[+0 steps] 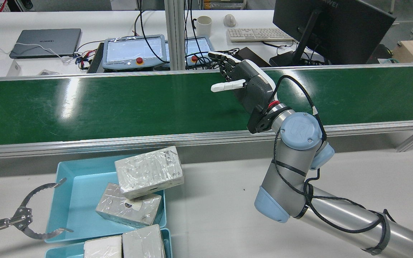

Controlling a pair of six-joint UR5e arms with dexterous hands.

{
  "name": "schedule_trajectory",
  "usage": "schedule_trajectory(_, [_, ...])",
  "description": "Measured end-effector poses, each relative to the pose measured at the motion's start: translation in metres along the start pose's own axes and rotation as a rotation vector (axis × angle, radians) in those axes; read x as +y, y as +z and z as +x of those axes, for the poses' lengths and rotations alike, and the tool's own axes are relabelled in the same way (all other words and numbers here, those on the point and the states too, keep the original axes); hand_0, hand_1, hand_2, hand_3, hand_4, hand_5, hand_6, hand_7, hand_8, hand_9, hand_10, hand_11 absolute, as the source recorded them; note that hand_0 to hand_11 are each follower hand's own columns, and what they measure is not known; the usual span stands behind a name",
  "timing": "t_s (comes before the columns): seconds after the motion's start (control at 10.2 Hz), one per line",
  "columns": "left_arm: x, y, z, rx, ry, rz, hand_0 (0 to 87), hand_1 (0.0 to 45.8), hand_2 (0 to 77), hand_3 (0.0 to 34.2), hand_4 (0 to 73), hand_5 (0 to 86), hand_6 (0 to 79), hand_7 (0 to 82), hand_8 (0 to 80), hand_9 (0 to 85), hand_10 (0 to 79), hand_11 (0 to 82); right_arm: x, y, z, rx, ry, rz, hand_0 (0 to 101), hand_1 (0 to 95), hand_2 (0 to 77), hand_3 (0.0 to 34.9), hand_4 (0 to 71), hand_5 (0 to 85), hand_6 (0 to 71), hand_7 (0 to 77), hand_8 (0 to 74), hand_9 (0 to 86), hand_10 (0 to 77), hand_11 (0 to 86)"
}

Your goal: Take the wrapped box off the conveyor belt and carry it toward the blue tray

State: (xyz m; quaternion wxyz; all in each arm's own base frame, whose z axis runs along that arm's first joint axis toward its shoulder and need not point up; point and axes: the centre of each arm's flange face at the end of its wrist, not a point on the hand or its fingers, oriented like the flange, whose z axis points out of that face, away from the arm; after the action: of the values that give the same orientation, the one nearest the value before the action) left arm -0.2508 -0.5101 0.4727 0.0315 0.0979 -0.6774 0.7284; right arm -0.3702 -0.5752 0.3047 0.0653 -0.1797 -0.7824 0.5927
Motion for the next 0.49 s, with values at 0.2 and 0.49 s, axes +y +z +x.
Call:
schedule_trajectory(0.2, [0.000, 0.000, 0.000, 0.000, 0.000, 0.000, 0.0, 0.0, 1.1, 0.0, 0.0, 1.1, 0.5, 0.5, 0.5, 0.5, 0.5, 0.5, -0.002, 0.000, 0.005, 0.005, -0.005, 0.004, 48, 13.6, 4.9, 0.2, 9.8, 18.5, 3.8, 4.9, 0.0, 2.7, 0.0, 0.5])
schedule_trajectory(0.49, [0.000, 0.000, 0.000, 0.000, 0.000, 0.000, 0.0, 0.0, 0.5, 0.0, 0.0, 1.1, 0.5, 0.5, 0.5, 0.5, 0.5, 0.5, -0.008, 0.000, 0.013, 0.013, -0.008, 0.010, 48, 13.6, 4.9, 1.5, 9.8, 18.5, 4.4, 4.9, 0.0, 2.7, 0.0, 0.5])
